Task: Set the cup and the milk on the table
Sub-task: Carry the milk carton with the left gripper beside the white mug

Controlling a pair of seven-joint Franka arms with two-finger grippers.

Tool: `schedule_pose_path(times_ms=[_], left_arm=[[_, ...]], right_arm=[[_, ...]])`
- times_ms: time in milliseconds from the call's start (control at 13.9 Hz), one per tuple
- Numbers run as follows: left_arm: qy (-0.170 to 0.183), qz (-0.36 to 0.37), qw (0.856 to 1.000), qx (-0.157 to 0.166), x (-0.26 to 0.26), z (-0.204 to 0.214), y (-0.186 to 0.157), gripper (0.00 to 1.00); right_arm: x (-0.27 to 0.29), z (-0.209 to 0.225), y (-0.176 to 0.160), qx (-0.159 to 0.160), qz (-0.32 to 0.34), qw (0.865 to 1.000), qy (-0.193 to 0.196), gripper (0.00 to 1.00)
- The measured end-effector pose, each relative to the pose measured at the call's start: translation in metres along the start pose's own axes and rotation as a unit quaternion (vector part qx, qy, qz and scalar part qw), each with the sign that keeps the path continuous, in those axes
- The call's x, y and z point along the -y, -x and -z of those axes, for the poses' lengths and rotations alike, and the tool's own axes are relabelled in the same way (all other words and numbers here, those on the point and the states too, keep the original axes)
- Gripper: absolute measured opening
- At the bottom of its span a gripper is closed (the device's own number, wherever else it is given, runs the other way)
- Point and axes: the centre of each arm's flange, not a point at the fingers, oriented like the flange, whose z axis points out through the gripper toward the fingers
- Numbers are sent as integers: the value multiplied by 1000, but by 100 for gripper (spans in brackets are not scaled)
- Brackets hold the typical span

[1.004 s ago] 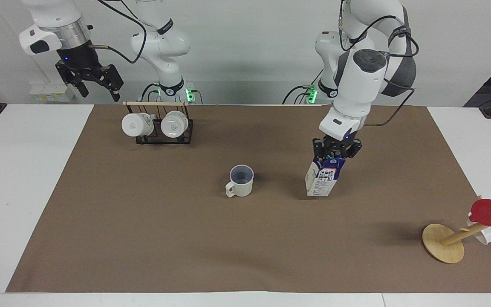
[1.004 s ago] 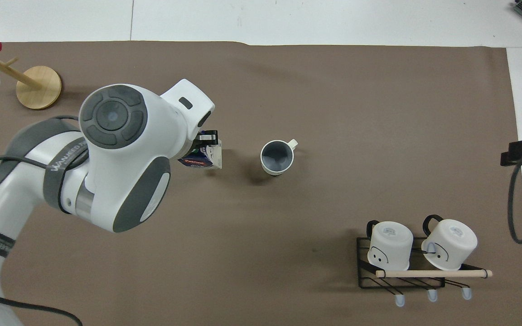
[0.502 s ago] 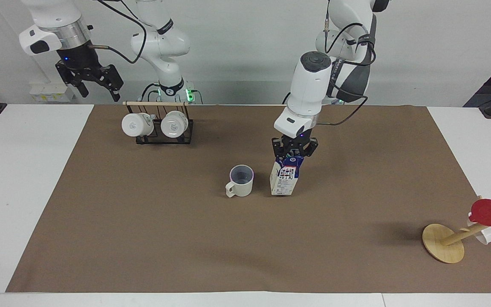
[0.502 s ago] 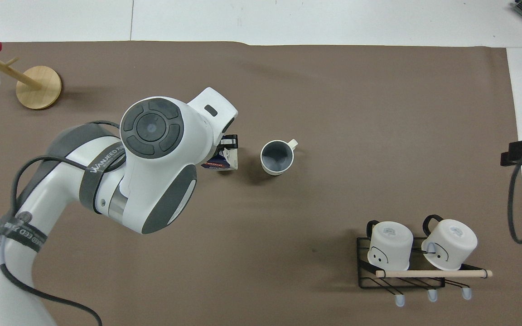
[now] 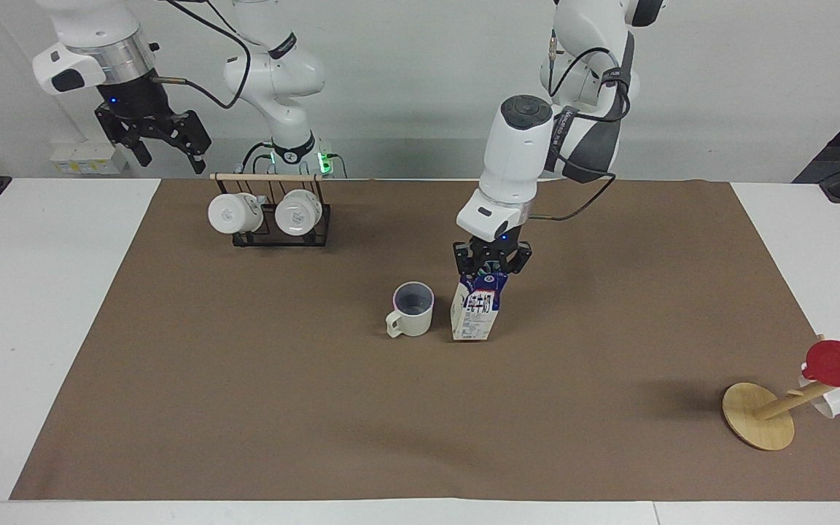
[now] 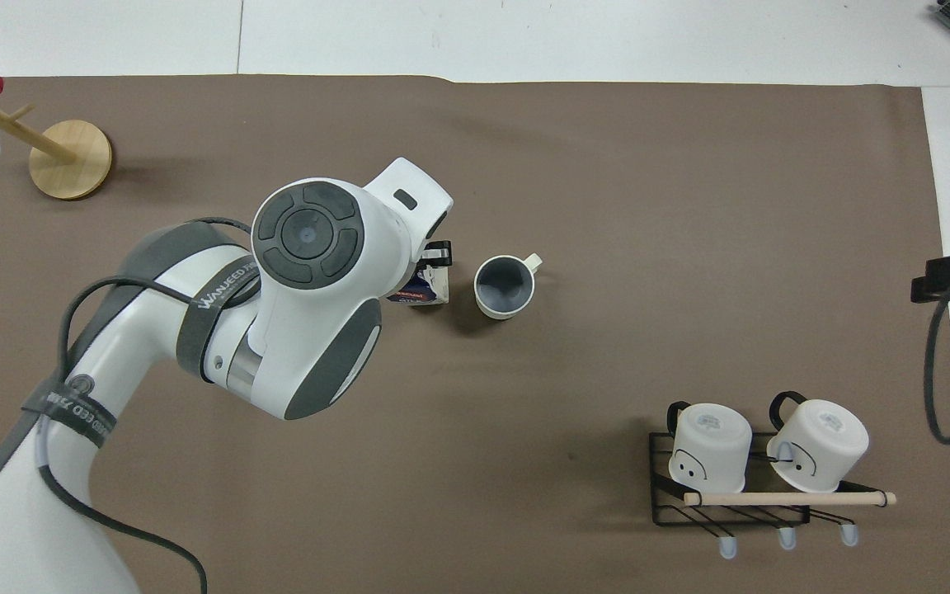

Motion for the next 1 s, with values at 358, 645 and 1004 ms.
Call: schedule_pose_path(times_ms=[358, 645, 1004], left_arm=[[4, -12, 1000, 0, -18, -14, 8, 41], [4, -13, 1000, 0, -20, -16, 9, 53], [7, -13, 1000, -4, -21, -12, 7, 100]], right_arm=[[0, 0, 0, 0, 0, 1000, 0, 100], [0, 0, 0, 0, 0, 1000, 0, 100], [0, 0, 0, 0, 0, 1000, 0, 100]])
